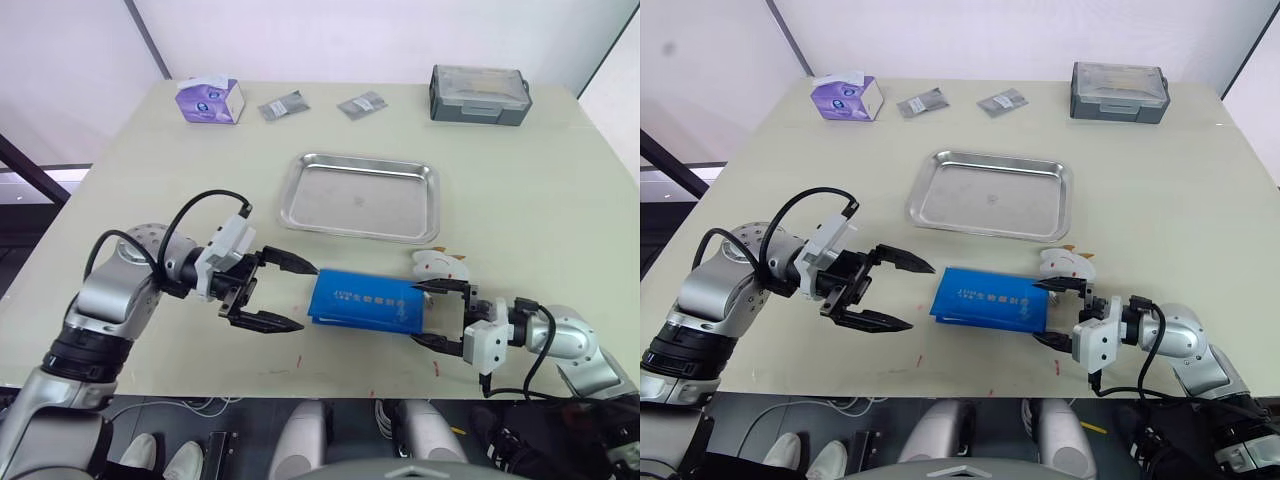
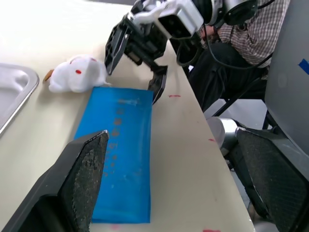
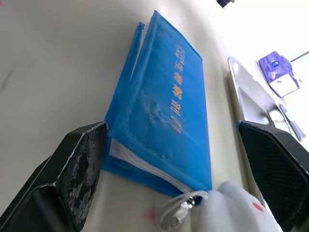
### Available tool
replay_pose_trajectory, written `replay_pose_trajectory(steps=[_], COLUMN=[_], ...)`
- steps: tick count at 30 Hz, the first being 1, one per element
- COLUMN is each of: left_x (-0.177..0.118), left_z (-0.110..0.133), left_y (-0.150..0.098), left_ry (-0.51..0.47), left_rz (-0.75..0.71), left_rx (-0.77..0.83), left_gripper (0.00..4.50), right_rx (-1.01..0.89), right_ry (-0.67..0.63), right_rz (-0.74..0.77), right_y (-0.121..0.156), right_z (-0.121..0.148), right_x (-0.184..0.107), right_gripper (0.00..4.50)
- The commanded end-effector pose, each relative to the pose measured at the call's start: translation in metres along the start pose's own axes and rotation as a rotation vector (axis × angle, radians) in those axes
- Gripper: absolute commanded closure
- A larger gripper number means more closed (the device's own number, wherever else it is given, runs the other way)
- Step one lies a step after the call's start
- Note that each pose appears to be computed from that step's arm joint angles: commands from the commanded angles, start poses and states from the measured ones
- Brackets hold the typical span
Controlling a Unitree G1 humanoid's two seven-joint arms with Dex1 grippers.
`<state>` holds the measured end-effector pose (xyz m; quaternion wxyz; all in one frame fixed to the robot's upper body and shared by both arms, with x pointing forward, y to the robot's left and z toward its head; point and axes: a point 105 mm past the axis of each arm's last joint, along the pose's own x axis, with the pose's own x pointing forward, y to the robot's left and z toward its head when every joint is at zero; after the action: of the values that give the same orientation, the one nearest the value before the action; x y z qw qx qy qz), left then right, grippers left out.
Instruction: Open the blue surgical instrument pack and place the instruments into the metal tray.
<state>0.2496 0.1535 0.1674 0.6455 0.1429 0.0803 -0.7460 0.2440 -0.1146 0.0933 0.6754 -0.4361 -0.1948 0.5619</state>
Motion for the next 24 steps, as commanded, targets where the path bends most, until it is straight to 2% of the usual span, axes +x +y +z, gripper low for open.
replay_pose_trajectory(steps=[1,4,5,6,7,9,12,16,24], left_x=[0.0,0.0,0.0,0.0,0.0,0.0,-0.001,-0.002,-0.005], left_z=[0.003,0.003,0.003,0.003,0.003,0.003,0.001,0.001,0.003], left_y=[-0.009,-0.01,-0.01,-0.01,-0.011,-0.011,-0.012,-0.012,-0.01], left_ry=[0.006,0.004,0.004,0.002,0.0,-0.001,-0.003,-0.015,-0.044], left_rz=[-0.066,-0.068,-0.067,-0.067,-0.067,-0.067,-0.064,-0.05,-0.025], left_rx=[0.038,0.042,0.045,0.047,0.048,0.049,0.05,0.052,0.055], left_gripper=[0.02,0.0,0.0,0.0,0.0,0.0,0.0,0.0,0.0], right_rx=[-0.032,-0.026,-0.023,-0.021,-0.019,-0.015,0.005,0.086,0.42], right_ry=[-0.02,-0.027,-0.028,-0.03,-0.03,-0.032,-0.041,-0.089,-0.186], right_rz=[-0.018,-0.001,0.009,0.013,0.017,0.026,0.036,0.043,0.11], right_y=[-0.006,-0.005,-0.004,-0.004,-0.004,-0.004,-0.004,-0.007,-0.015], right_z=[0.002,0.0,-0.001,-0.001,-0.002,-0.003,-0.003,0.004,0.02], right_x=[0.001,0.003,0.003,0.004,0.004,0.004,0.003,0.0,-0.015], right_gripper=[0.0,0.85,1.45,1.76,2.45,3.07,4.25,4.25,4.25])
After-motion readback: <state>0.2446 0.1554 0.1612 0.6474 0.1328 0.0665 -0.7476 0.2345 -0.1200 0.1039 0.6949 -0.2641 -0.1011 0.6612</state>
